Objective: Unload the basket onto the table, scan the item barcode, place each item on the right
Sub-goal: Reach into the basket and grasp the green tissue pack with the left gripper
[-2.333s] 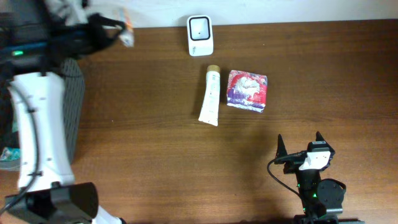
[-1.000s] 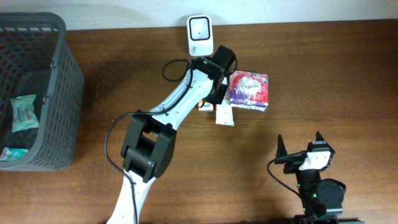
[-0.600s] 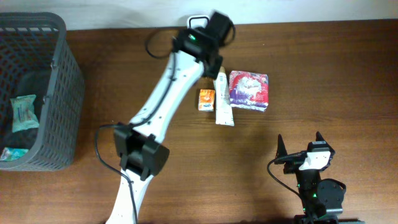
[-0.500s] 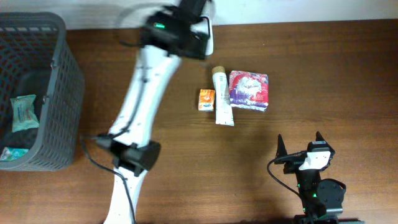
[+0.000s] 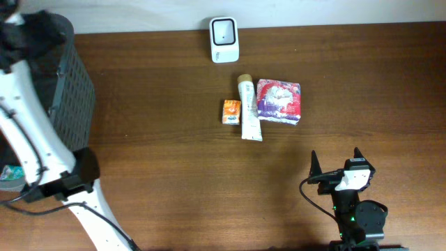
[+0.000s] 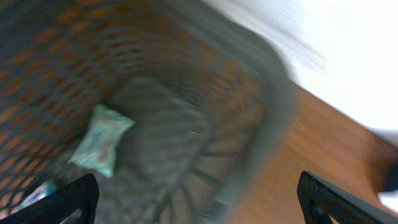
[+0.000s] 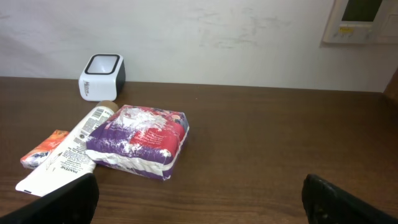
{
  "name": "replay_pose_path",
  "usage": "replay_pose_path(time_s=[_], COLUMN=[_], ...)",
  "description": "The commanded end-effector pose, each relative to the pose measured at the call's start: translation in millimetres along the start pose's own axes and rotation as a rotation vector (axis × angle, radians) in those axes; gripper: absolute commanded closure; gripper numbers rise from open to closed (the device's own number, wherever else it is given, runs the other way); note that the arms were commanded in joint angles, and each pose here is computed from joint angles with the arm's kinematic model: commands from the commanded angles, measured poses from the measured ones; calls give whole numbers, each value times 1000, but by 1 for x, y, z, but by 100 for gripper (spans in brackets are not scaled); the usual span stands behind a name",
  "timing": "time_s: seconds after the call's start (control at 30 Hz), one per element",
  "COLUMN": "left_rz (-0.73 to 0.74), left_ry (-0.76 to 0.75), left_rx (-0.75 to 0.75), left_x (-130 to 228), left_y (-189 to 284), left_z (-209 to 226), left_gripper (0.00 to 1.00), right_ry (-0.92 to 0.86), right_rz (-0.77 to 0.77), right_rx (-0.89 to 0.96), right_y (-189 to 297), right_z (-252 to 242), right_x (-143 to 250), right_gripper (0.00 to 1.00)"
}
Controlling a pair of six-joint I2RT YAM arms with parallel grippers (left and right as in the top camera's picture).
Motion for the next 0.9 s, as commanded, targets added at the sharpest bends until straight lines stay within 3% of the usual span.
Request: replay_pose_path(time_s=[0.0,0.13,0.3,0.5,0.67,0.87], left_rz=[12,216,455,628,747,766], left_ry=[180,203,336,345,397,455], left_rx=[-149,-211,-542,-577,-614,-638], left_x=[5,24,67,123,173,188], left_y=[6,-40,-102,-170,-197,-198], left_z=[51,75,89,108,139,164], left_gripper=[1,0,1,0,1,14], right_ry=[0,0,0,0,0,0], right_rz=[6,6,6,6,6,6], right_rx=[8,8,8,8,8,8], right_y=[0,0,0,0,0,0], right_z=[-1,-1,-1,-1,-1,-1], right_x=[3,3,3,3,3,3], right_gripper=[1,1,1,1,1,1])
Point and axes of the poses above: each gripper's point midway between its finger pads, its own y axis back along the fingers, its own z axis along the line the jaws close on, x = y × z, the point moved 10 cm from there along y, back along the fingers, and after that the axes turned 14 degrees about -y, right-handed, at the moved point
